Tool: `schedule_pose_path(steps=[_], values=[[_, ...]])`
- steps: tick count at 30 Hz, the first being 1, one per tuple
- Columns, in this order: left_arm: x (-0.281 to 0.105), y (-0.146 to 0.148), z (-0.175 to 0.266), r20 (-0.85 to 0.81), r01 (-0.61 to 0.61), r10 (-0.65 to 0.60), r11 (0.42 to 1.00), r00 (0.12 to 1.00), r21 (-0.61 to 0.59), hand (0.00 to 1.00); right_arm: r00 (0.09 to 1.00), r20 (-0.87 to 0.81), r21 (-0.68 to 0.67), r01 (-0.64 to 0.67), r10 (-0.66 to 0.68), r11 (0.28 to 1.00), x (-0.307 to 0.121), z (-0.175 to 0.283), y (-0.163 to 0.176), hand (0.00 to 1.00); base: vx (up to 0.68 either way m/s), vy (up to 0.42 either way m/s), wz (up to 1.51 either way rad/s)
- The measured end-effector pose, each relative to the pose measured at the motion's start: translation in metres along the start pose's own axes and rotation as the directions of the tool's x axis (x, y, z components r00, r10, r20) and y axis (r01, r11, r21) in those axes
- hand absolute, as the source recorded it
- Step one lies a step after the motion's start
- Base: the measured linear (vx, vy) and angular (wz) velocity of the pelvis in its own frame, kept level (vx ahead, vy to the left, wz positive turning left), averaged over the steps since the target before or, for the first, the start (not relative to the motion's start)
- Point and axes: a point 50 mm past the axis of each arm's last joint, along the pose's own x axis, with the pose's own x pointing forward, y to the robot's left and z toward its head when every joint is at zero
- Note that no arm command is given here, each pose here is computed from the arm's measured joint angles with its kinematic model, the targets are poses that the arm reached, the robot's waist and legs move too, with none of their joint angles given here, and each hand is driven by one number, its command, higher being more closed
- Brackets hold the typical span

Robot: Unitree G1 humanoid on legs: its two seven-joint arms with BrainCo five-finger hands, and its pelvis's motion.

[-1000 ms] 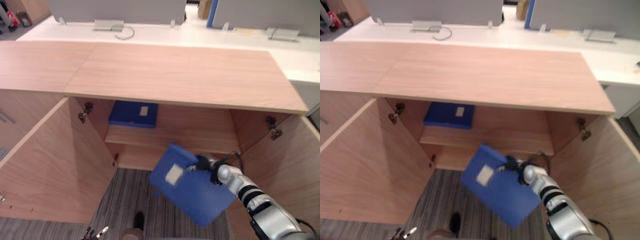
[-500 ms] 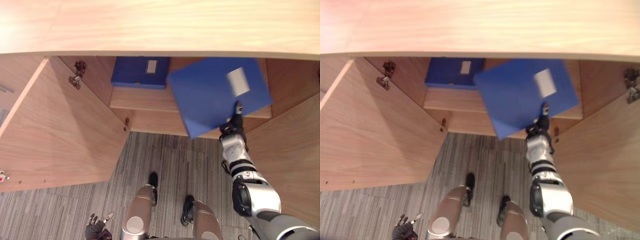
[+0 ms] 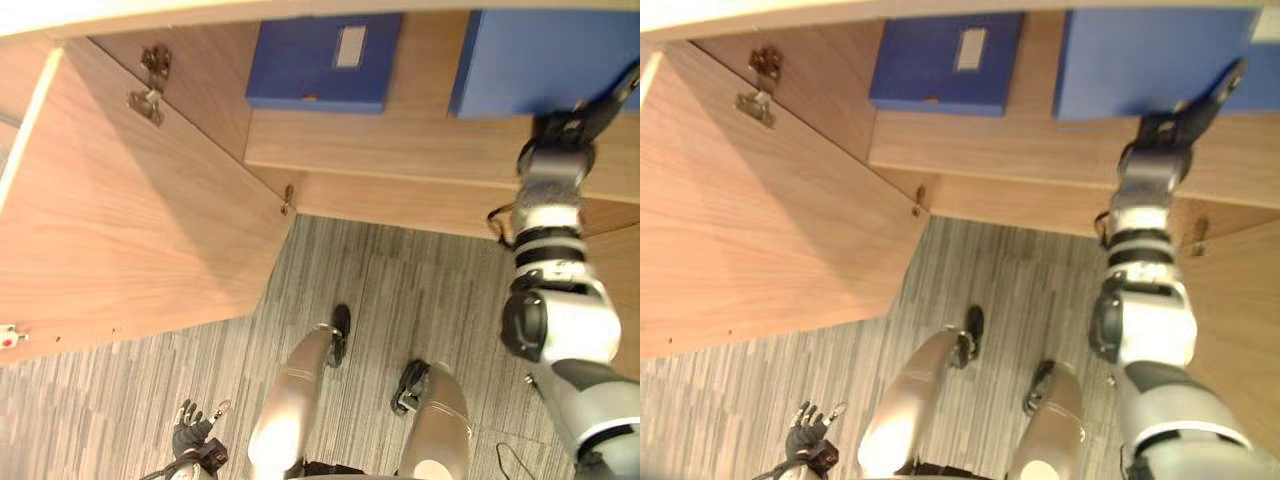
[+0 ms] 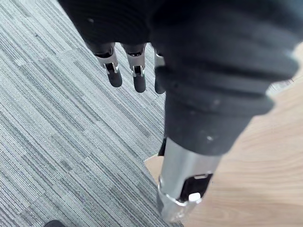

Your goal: Walk over to the cabinet, pick up the folder, carry it to the office cabinet, place the folder inside the office cabinet, then close the office cabinet door

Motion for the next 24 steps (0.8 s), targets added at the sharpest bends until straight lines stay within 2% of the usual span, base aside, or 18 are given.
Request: schedule_pose_path(steps=[4, 6, 7, 12, 14, 16, 21, 22, 24], values=[[0.0, -0.003, 0.001, -0.003, 0.002, -0.002, 1.0, 1.0, -0.024, 0.0, 0.994, 0.026, -0.064, -0.108, 0.11, 0.992, 0.009, 0.019, 0.053, 1.0, -0.03, -0.036, 0.18], [0.0, -0.006, 0.0, -0.008, 0.006, -0.006, 1.0, 1.0, -0.023, 0.0, 0.992, 0.038, -0.045, -0.122, 0.123, 0.992, 0.01, 0.025, 0.062, 1.0, -0.05, -0.068, 0.15], [0.0, -0.006, 0.0, -0.011, 0.005, -0.005, 1.0, 1.0, -0.024, 0.0, 0.992, 0.04, -0.026, -0.117, 0.118, 0.993, 0.01, 0.027, 0.064, 1.0, -0.06, -0.084, 0.21], [-0.003, -0.011, -0.008, -0.052, -0.035, 0.031, 0.997, 0.998, -0.076, 0.0, 0.992, 0.113, 0.264, 0.03, -0.062, 0.964, 0.013, 0.049, 0.053, 1.0, -0.05, -0.094, 0.26], [-0.003, -0.012, -0.01, -0.06, -0.042, 0.038, 0.996, 0.997, -0.075, 0.0, 0.984, 0.148, 0.31, 0.051, -0.102, 0.949, 0.014, 0.058, 0.049, 1.0, -0.03, -0.078, 0.18], [-0.004, -0.011, -0.01, -0.062, -0.057, 0.052, 0.996, 0.997, -0.074, 0.0, 0.975, 0.206, 0.311, 0.014, -0.082, 0.95, 0.012, 0.07, 0.055, 1.0, -0.02, -0.055, 0.13], [-0.003, -0.011, -0.009, -0.063, -0.077, 0.072, 0.994, 0.995, -0.072, 0.0, 0.964, 0.261, 0.423, -0.072, -0.046, 0.903, 0.004, 0.083, 0.067, 1.0, 0.02, -0.067, 0.1], [-0.003, -0.012, -0.009, -0.062, -0.077, 0.072, 0.994, 0.995, -0.072, 0.0, 0.961, 0.272, 0.429, -0.082, -0.042, 0.899, 0.003, 0.084, 0.067, 0.0, 0.06, -0.099, 0.07], [-0.003, -0.012, -0.008, -0.06, -0.075, 0.071, 0.995, 0.996, -0.066, 0.0, 0.959, 0.281, 0.434, -0.091, -0.039, 0.896, 0.001, 0.084, 0.067, 0.0, 0.06, -0.093, 0.06]])
